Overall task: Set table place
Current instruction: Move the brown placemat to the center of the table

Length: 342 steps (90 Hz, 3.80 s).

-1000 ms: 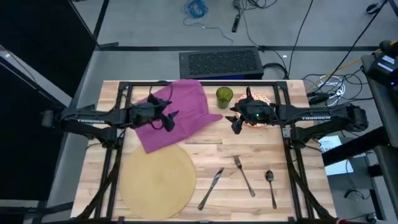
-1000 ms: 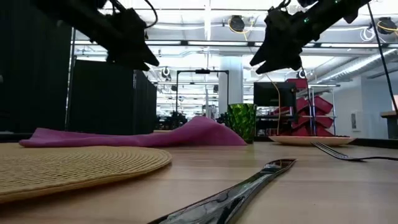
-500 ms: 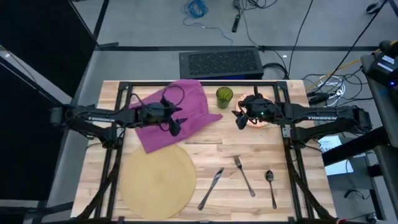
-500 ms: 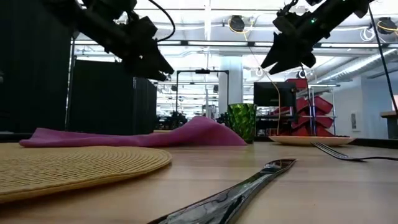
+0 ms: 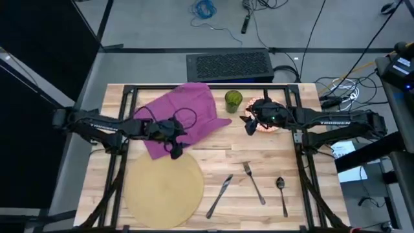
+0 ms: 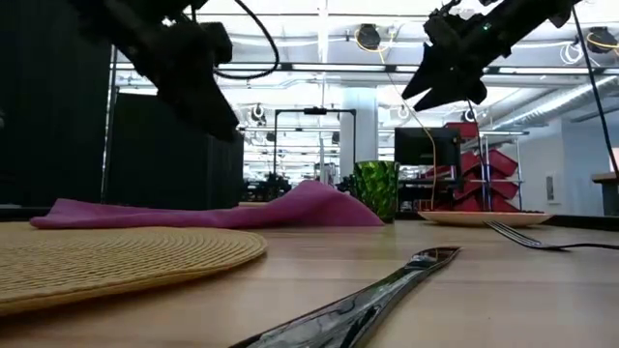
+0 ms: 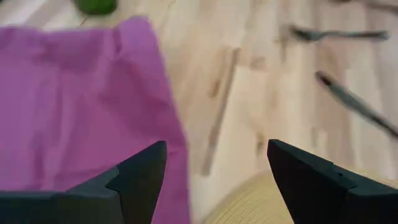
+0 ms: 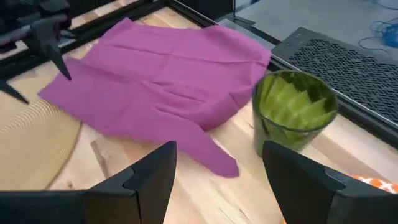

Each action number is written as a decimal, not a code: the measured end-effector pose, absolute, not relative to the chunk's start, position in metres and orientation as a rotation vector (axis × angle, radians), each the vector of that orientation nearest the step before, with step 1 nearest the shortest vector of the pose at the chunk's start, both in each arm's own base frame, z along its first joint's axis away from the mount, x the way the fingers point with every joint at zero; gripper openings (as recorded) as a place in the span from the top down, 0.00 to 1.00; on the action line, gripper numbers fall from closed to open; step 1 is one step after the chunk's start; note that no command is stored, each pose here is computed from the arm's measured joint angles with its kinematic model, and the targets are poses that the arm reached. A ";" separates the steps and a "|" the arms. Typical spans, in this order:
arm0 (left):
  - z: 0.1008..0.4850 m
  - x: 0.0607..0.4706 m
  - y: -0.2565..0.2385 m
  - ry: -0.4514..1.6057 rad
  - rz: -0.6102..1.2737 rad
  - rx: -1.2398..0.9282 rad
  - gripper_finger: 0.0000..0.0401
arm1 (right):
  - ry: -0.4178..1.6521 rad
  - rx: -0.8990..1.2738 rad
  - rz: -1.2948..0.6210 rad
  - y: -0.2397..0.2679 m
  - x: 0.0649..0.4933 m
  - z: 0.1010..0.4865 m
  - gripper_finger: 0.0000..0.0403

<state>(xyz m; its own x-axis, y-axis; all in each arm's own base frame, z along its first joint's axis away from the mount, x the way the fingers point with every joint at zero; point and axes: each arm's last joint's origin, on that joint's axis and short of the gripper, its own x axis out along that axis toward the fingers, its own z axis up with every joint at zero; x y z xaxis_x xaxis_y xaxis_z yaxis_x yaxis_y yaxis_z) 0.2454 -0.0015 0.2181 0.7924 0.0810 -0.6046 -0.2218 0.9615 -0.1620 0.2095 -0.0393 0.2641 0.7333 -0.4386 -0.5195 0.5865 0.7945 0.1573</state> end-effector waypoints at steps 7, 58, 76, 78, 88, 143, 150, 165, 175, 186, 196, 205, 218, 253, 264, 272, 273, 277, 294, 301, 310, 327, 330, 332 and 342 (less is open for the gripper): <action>0.222 0.255 -0.002 0.533 0.182 -0.242 0.34 | 0.482 0.330 -0.561 -0.035 0.210 0.264 0.44; 0.202 0.340 0.002 0.432 0.140 -0.361 0.34 | 0.246 0.295 -0.654 0.004 0.145 0.303 0.44; 0.201 0.321 -0.005 0.688 0.126 -0.356 0.34 | 0.201 0.286 -0.619 0.011 0.125 0.309 0.44; 0.201 0.317 -0.007 0.716 0.128 -0.357 0.34 | 0.201 0.284 -0.616 0.012 0.123 0.310 0.44; 0.196 0.301 -0.024 0.842 0.122 -0.367 0.34 | 0.189 0.276 -0.617 0.012 0.117 0.311 0.44; 0.182 0.257 -0.104 1.119 0.219 -0.464 0.34 | 0.125 0.226 -0.581 0.005 0.094 0.321 0.44; 0.181 0.251 -0.107 1.142 0.258 -0.455 0.34 | 0.126 0.221 -0.580 0.005 0.094 0.321 0.44; 0.180 0.247 -0.112 1.150 0.273 -0.452 0.39 | 0.127 0.220 -0.577 0.005 0.094 0.321 0.44; 0.179 0.244 -0.115 1.181 0.261 -0.455 0.45 | 0.128 0.221 -0.574 0.006 0.094 0.321 0.44; 0.173 0.243 -0.117 1.207 0.294 -0.469 0.47 | 0.128 0.221 -0.575 0.005 0.094 0.321 0.44; 0.159 0.245 -0.122 1.257 0.316 -0.441 0.47 | 0.127 0.222 -0.574 0.006 0.094 0.321 0.44; 0.148 0.246 -0.125 1.298 0.320 -0.427 0.47 | 0.128 0.222 -0.575 0.006 0.094 0.321 0.44; 0.145 0.249 -0.127 1.283 0.319 -0.423 0.48 | 0.128 0.222 -0.575 0.005 0.094 0.321 0.44; 0.143 0.260 -0.125 1.203 0.297 -0.426 0.96 | 0.130 0.216 -0.574 0.005 0.094 0.321 0.44; 0.137 0.266 -0.123 1.193 0.292 -0.430 0.99 | 0.130 0.217 -0.572 0.006 0.094 0.321 0.44; 0.134 0.268 -0.123 1.206 0.287 -0.430 1.00 | 0.134 0.222 -0.555 0.006 0.094 0.321 0.44; 0.134 0.268 -0.123 1.207 0.286 -0.431 1.00 | 0.134 0.222 -0.554 0.006 0.094 0.321 0.44; 0.132 0.269 -0.123 1.204 0.285 -0.433 1.00 | 0.134 0.222 -0.553 0.006 0.094 0.321 0.44; 0.133 0.277 -0.118 1.161 0.254 -0.456 1.00 | 0.135 0.222 -0.552 0.006 0.094 0.321 0.44; 0.134 0.283 -0.114 1.131 0.240 -0.464 1.00 | 0.134 0.223 -0.552 0.006 0.094 0.321 0.44; 0.134 0.288 -0.106 1.106 0.235 -0.464 1.00 | 0.135 0.223 -0.551 0.006 0.094 0.321 0.44; 0.135 0.300 -0.088 1.047 0.227 -0.452 1.00 | 0.135 0.223 -0.549 0.006 0.094 0.321 0.44; 0.133 0.304 -0.086 1.032 0.216 -0.458 1.00 | 0.135 0.223 -0.549 0.006 0.094 0.321 0.44; 0.132 0.307 -0.084 1.028 0.210 -0.461 1.00 | 0.135 0.223 -0.549 0.006 0.094 0.321 0.44; 0.123 0.321 -0.079 1.034 0.172 -0.451 1.00 | 0.135 0.224 -0.547 0.006 0.094 0.321 0.44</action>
<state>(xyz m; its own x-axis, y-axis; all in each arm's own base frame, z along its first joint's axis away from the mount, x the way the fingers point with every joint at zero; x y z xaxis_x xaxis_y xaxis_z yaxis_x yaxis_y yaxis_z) 0.3211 -0.0792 0.1233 0.5081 -0.0718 -0.8583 -0.3458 0.8957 -0.2796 0.0940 0.0062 0.3209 0.8459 -0.4998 -0.1863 0.5291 0.8304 0.1746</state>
